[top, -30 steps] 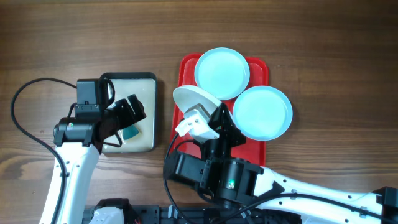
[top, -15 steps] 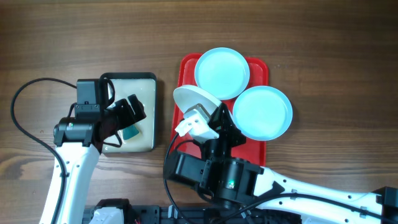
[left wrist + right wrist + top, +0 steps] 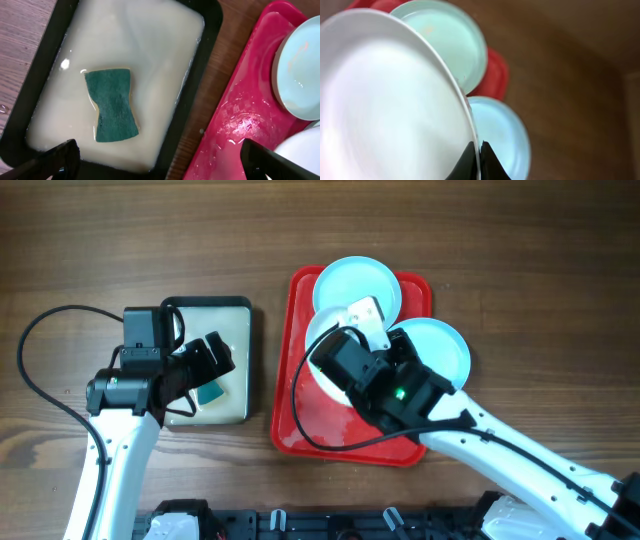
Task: Clean dirty plates on tray and stack at the side
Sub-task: 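Carry the white plate right and set it on the table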
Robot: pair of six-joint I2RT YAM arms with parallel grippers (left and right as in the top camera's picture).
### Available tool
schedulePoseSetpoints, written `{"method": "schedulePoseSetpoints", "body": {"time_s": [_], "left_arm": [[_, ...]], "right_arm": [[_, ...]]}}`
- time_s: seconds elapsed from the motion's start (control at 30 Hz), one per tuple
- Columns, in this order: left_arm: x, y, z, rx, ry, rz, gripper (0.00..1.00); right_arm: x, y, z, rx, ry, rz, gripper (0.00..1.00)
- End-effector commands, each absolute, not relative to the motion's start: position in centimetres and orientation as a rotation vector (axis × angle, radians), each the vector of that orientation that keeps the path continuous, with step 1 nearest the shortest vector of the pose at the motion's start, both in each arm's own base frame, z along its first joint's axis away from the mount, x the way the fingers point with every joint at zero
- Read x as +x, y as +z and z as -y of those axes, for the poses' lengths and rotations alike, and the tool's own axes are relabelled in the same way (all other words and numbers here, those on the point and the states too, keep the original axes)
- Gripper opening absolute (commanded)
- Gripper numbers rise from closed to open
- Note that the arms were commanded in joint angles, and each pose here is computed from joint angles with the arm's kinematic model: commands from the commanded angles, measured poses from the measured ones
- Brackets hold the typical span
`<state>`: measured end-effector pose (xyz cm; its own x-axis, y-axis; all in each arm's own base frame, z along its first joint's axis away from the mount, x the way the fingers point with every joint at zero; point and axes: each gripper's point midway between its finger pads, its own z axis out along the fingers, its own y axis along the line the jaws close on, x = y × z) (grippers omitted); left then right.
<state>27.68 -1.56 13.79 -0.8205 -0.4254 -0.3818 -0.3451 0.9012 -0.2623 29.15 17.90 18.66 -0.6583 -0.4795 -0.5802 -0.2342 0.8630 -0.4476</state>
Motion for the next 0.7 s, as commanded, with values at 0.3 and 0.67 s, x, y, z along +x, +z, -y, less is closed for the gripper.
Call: {"method": "schedulePoseSetpoints", "body": {"time_s": [0.3, 0.67], "left_arm": [[27.9, 14.6, 1.7, -0.545, -0.274, -2.604, 1.0], [27.9, 14.6, 1.7, -0.545, -0.274, -2.604, 1.0]], "right_arm": [[35.5, 18.9, -2.3, 0.453, 0.491, -2.519, 0.04], [30.2, 9.9, 18.2, 1.426, 0.063, -2.433, 0.04]]}}
